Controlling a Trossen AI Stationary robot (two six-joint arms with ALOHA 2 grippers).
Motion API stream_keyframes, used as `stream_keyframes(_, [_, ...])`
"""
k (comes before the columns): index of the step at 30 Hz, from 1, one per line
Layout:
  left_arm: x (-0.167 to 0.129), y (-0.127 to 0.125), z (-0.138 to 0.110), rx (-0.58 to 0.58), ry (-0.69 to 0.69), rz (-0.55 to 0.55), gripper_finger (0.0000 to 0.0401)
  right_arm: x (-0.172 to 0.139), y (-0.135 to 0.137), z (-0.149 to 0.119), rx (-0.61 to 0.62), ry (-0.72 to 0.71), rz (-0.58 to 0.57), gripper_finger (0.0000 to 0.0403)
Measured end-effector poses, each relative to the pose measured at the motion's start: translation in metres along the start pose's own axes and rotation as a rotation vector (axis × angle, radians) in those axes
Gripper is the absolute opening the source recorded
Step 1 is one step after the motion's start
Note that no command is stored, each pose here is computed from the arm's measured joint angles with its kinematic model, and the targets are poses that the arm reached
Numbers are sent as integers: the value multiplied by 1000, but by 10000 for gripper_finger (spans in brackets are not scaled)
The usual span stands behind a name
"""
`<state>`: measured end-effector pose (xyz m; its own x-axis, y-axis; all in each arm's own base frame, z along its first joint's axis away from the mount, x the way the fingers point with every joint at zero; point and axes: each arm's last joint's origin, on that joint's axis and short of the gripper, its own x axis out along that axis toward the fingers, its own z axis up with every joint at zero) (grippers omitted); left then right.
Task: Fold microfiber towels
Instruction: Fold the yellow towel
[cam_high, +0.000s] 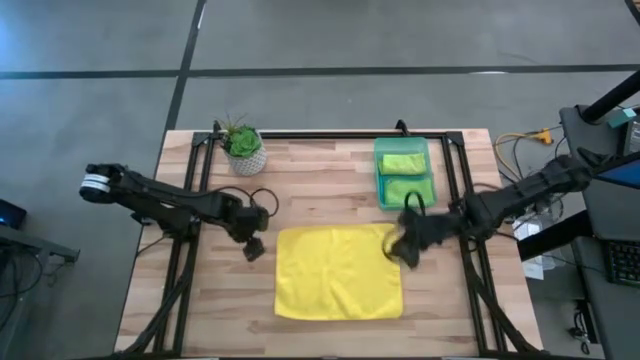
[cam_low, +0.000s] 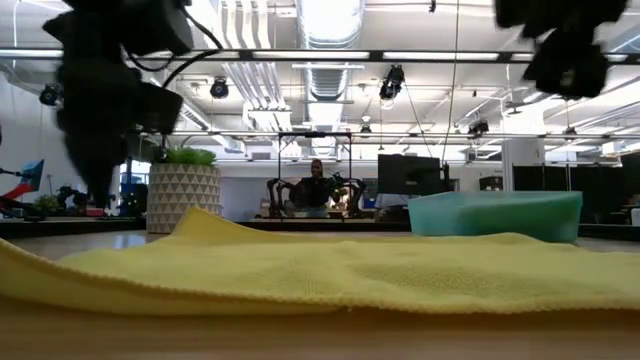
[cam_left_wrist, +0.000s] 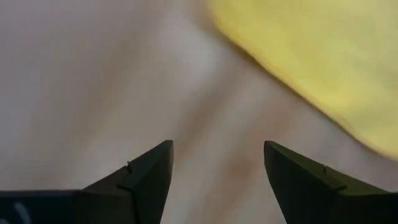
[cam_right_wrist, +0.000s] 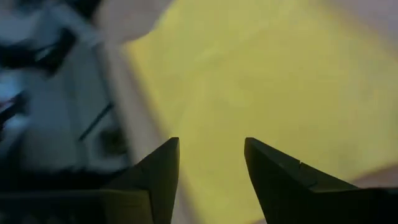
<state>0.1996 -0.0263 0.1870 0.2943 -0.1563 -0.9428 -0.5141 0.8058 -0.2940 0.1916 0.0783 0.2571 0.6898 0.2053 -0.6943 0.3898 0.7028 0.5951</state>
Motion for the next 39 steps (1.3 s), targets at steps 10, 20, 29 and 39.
stream_keyframes(10, [2, -59, -73, 136, 37, -460, 235, 25, 47, -107, 25, -54, 173, 171])
stream_keyframes(20, [-26, -102, -110, -37, -570, -704, 235, 30, 40, -168, 241, -634, 197, 158])
stream_keyframes(29, [-27, -150, -96, 392, -718, -580, 235, 17, 55, -137, -297, -458, 119, 157])
stream_keyframes(39, [24, -219, -94, 753, -450, -163, 235, 8, 32, -149, -323, -268, 24, 157])
